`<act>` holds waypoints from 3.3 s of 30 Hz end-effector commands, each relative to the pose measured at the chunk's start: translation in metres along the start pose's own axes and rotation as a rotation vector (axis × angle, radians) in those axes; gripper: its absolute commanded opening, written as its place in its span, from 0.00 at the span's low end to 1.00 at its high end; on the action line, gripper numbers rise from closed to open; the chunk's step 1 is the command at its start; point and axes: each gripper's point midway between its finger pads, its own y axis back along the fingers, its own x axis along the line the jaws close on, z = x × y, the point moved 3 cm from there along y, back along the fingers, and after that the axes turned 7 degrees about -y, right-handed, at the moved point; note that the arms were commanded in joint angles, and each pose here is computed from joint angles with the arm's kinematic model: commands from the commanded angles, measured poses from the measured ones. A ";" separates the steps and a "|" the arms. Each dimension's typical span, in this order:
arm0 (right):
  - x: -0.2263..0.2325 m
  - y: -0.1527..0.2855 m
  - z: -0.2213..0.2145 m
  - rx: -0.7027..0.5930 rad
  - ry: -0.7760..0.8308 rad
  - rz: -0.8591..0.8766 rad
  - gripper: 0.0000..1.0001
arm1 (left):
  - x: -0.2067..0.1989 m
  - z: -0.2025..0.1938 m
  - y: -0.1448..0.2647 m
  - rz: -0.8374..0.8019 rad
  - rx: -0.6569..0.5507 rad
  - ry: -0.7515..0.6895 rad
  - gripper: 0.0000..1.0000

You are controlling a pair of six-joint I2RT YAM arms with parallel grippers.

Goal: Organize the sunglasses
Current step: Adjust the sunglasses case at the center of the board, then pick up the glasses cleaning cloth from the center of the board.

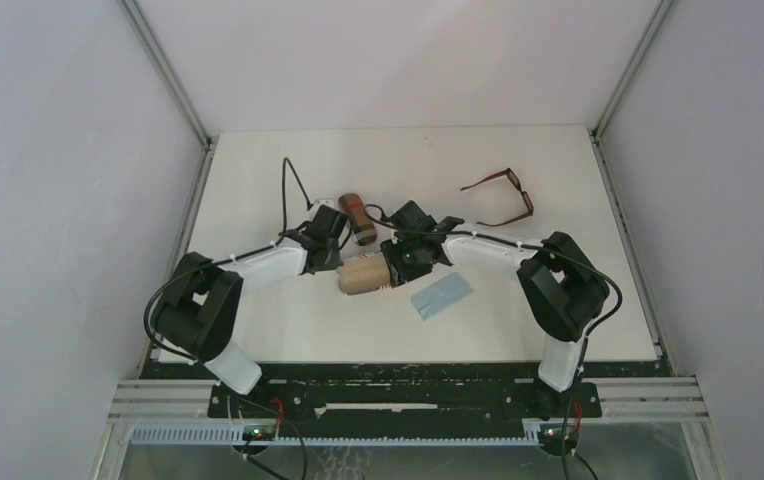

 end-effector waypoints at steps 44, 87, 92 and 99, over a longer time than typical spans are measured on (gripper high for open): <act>-0.164 0.135 -0.001 -0.593 -0.576 -0.397 0.67 | 0.043 0.035 0.140 -0.208 -0.490 0.225 1.00; -0.115 0.042 -0.043 -0.044 -0.265 -0.242 0.03 | 0.015 -0.013 0.139 -0.469 -0.387 0.216 0.92; -0.091 0.055 -0.028 -0.125 -0.089 -0.167 0.00 | 0.002 -0.012 0.143 -0.561 -0.395 0.186 0.91; -0.037 0.074 -0.020 -0.242 0.226 -0.077 0.00 | -0.007 -0.009 0.155 -0.661 -0.448 0.141 0.87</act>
